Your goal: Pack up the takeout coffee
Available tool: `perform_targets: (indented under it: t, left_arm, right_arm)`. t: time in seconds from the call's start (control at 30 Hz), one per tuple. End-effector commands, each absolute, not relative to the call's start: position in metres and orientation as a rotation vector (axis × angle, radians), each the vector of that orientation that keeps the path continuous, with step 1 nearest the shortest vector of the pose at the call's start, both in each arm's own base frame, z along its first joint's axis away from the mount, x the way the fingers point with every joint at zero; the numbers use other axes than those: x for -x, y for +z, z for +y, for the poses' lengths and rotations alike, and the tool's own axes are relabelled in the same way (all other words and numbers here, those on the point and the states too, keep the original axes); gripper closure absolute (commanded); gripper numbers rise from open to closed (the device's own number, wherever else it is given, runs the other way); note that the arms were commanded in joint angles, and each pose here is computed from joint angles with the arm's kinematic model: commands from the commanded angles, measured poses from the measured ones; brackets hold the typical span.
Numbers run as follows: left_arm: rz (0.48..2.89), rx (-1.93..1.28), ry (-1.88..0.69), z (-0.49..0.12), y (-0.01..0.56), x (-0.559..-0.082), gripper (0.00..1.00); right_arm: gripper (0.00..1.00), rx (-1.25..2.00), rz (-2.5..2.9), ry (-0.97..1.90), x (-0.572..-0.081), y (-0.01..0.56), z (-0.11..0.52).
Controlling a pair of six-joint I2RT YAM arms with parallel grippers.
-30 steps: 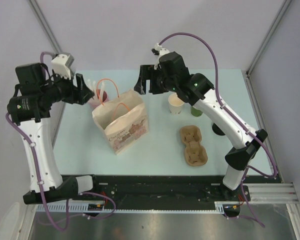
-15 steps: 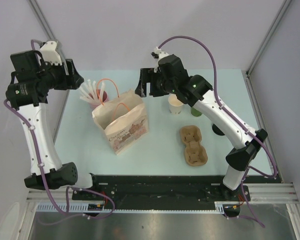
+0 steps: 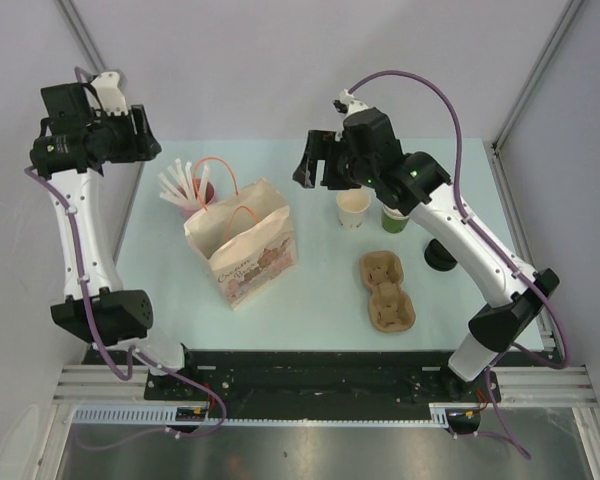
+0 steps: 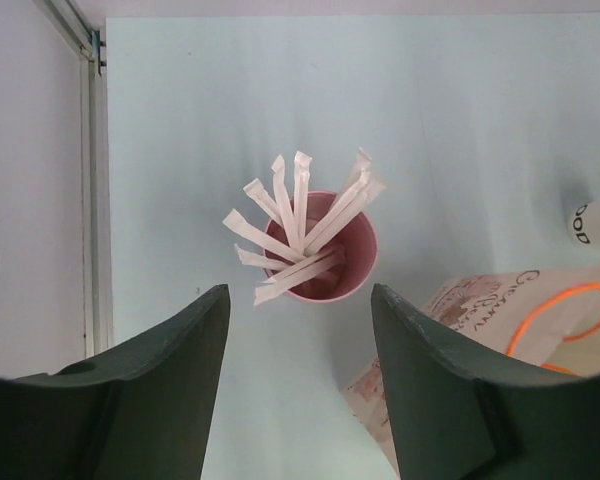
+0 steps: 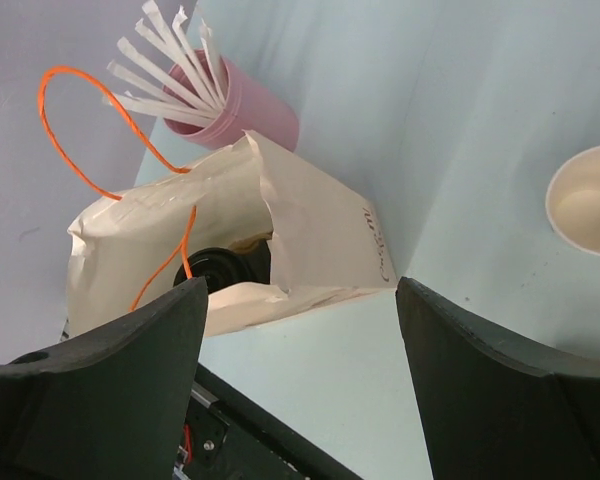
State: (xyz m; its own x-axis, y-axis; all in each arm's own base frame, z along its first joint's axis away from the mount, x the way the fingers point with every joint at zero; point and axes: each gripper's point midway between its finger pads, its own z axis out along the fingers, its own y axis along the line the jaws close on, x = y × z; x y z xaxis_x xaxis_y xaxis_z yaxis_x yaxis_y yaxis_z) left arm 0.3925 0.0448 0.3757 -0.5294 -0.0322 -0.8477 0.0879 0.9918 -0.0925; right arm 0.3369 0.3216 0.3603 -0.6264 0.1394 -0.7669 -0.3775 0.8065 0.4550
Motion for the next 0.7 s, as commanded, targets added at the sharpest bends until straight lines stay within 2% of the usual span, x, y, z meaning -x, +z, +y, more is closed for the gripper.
perform_targets:
  t: [0.0, 0.2, 0.23, 0.3, 0.4, 0.67]
  left_arm:
    - [2.109, -0.041, -0.130, 0.053, 0.376, -0.411, 0.38]
    - [2.198, -0.188, -0.057, 0.038, 0.338, -0.420, 0.54]
    - [2.212, -0.166, -0.054, 0.040, 0.333, -0.423, 0.61]
    - [2.241, -0.100, -0.029, 0.054, 0.322, -0.433, 0.64]
    - [2.215, -0.067, -0.044, 0.058, 0.330, -0.443, 0.63]
    - [2.318, 0.007, -0.127, 0.065, 0.290, -0.411, 0.46]
  right_arm:
    - [0.19, 0.139, 2.075, 0.772, -0.332, 0.377, 0.314]
    - [0.19, 0.110, 2.090, 0.752, -0.321, 0.363, 0.300]
    - [0.19, 0.105, 2.080, 0.753, -0.320, 0.364, 0.298]
    - [0.19, 0.097, 2.082, 0.741, -0.313, 0.361, 0.289]
    - [0.19, 0.085, 2.087, 0.718, -0.307, 0.355, 0.278]
    - [0.19, 0.032, 2.094, 0.685, -0.292, 0.339, 0.255]
